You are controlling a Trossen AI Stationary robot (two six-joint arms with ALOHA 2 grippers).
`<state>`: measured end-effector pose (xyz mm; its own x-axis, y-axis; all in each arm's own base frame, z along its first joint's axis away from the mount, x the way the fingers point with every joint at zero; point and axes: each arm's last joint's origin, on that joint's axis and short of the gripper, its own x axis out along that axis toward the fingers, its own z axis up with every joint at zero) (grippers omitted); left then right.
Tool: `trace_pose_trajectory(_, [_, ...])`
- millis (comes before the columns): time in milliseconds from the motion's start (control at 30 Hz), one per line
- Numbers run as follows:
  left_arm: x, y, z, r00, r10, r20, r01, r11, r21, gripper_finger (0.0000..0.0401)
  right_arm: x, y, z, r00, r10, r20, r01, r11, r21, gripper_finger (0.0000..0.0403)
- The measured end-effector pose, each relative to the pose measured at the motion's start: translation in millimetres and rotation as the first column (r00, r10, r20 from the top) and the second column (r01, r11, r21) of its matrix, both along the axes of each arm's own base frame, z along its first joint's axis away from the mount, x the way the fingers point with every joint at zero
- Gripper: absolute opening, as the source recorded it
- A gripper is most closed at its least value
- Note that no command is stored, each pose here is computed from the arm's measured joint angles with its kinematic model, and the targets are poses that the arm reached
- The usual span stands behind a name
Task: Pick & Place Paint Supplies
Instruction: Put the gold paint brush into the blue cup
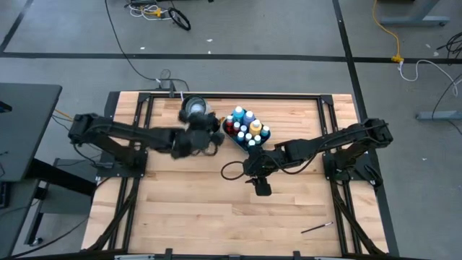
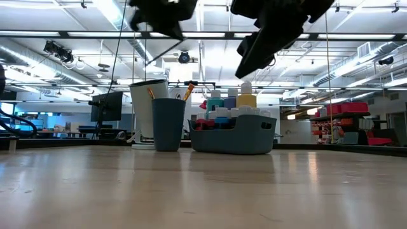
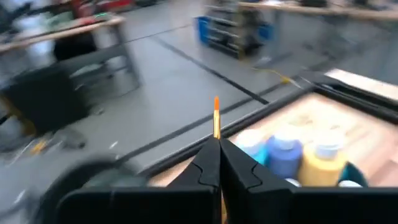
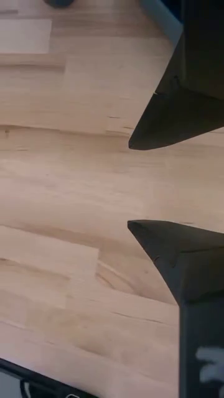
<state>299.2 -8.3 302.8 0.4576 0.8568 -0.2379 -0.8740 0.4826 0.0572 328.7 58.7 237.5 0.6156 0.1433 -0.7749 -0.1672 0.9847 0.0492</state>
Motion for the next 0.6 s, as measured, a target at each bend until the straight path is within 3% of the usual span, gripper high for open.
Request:
trace_pose_trajectory(100, [13.0,20.4,12.1,0.992,-0.12,-0.023,0.121,0.991,0.049,0.0002,-0.7,-0.1,-0.5,1.0,0.0,-0.009,0.0,1.0,-0.002,0.0197])
trace_pose_trajectory(333, [17.6,59.3,32.8,0.984,-0.171,0.055,0.161,0.975,0.151,0.0002,-3.5,-0.3,-2.7,0.998,-0.021,-0.051,0.022,1.0,0.016,0.0197])
trace_pose_trajectory(433, [25.2,72.8,20.1,0.981,-0.189,0.038,0.183,0.976,0.117,0.0002,-3.6,-0.3,-2.8,0.998,-0.022,-0.053,0.022,1.0,0.016,0.0197])
trace_pose_trajectory(600, [44.9,86.8,-16.6,0.997,-0.064,-0.045,0.069,0.993,0.099,0.0002,-3.9,-0.4,-3.0,0.998,-0.022,-0.056,0.023,1.0,0.016,0.0197])
